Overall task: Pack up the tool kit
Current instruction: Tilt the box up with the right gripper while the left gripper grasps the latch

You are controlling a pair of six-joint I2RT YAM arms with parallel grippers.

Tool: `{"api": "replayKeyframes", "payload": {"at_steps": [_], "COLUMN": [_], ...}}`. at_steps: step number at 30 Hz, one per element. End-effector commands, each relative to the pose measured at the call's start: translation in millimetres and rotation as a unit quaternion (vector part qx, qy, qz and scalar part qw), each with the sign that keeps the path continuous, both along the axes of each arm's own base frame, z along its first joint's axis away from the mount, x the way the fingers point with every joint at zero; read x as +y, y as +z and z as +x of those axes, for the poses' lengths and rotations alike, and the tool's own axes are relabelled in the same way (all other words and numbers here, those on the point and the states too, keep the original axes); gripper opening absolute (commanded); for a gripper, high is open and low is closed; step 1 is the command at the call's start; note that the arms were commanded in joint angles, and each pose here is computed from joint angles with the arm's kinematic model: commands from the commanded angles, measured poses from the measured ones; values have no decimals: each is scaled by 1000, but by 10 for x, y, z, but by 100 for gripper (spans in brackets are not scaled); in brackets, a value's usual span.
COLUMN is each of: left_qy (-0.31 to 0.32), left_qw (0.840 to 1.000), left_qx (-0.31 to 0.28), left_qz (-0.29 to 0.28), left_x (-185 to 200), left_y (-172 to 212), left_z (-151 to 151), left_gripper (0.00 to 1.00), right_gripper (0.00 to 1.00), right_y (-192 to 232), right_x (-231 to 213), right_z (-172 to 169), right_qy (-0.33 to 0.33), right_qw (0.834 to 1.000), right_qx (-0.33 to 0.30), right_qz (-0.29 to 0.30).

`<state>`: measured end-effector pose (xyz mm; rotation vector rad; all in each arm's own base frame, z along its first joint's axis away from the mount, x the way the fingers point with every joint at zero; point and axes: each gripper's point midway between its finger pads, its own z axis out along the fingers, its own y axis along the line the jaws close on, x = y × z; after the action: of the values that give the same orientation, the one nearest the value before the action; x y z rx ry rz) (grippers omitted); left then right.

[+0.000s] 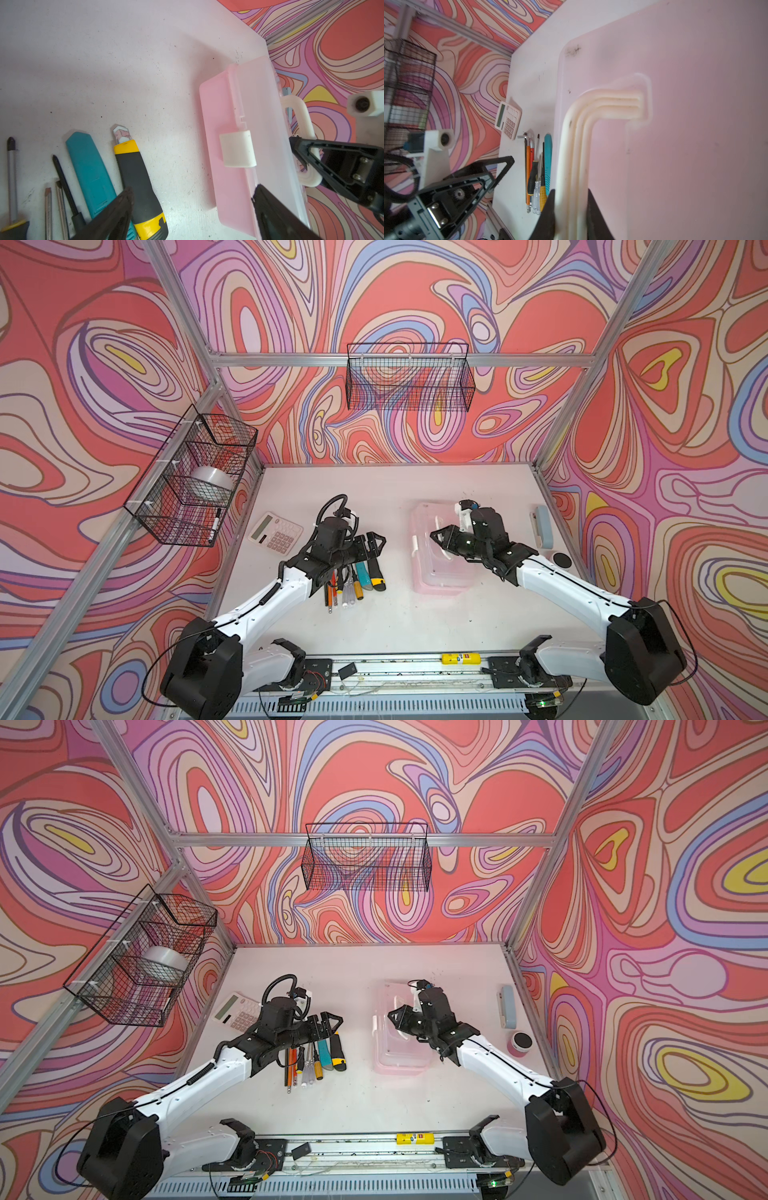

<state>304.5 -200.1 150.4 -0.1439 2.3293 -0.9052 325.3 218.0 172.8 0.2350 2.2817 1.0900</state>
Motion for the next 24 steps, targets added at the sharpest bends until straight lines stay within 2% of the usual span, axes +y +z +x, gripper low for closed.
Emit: {"api": "replayKeyframes", "payload": {"at_steps": [1, 6, 8, 15, 17, 18, 24], "left_qy": [3, -6, -10, -19, -19, -20, -22], "left_qw": [1000, 998, 998, 997, 997, 996, 995], "left_qx": [-5, -9, -8, -17, -17, -16, -17], "left_qz": [-21, -55, -63, -76, -79, -80, -91], "left_x": [-29, -116, -155, -232, -244, -249, -273], "left_y": [56, 130, 142, 197, 190, 181, 164], "left_z": [-16, -24, -28, -74, -89, -98, -139], "left_gripper": [89, 87, 86, 85, 85, 85, 85], "right_gripper": [0, 0, 0, 0, 0, 0, 0], "right_y": [588, 633, 677, 816, 878, 829, 844], "right_x": [209, 256, 233, 175, 154, 149, 152], "right_z": [-50, -111, -107, -61, -47, -7, 19], "right_qy": [75, 118, 127, 148, 155, 151, 157], "right_qw": [988, 975, 965, 925, 906, 904, 905], "right_qx": [-66, -61, -59, -50, -54, -40, -45], "right_qz": [118, 177, 221, 347, 390, 397, 393]}}
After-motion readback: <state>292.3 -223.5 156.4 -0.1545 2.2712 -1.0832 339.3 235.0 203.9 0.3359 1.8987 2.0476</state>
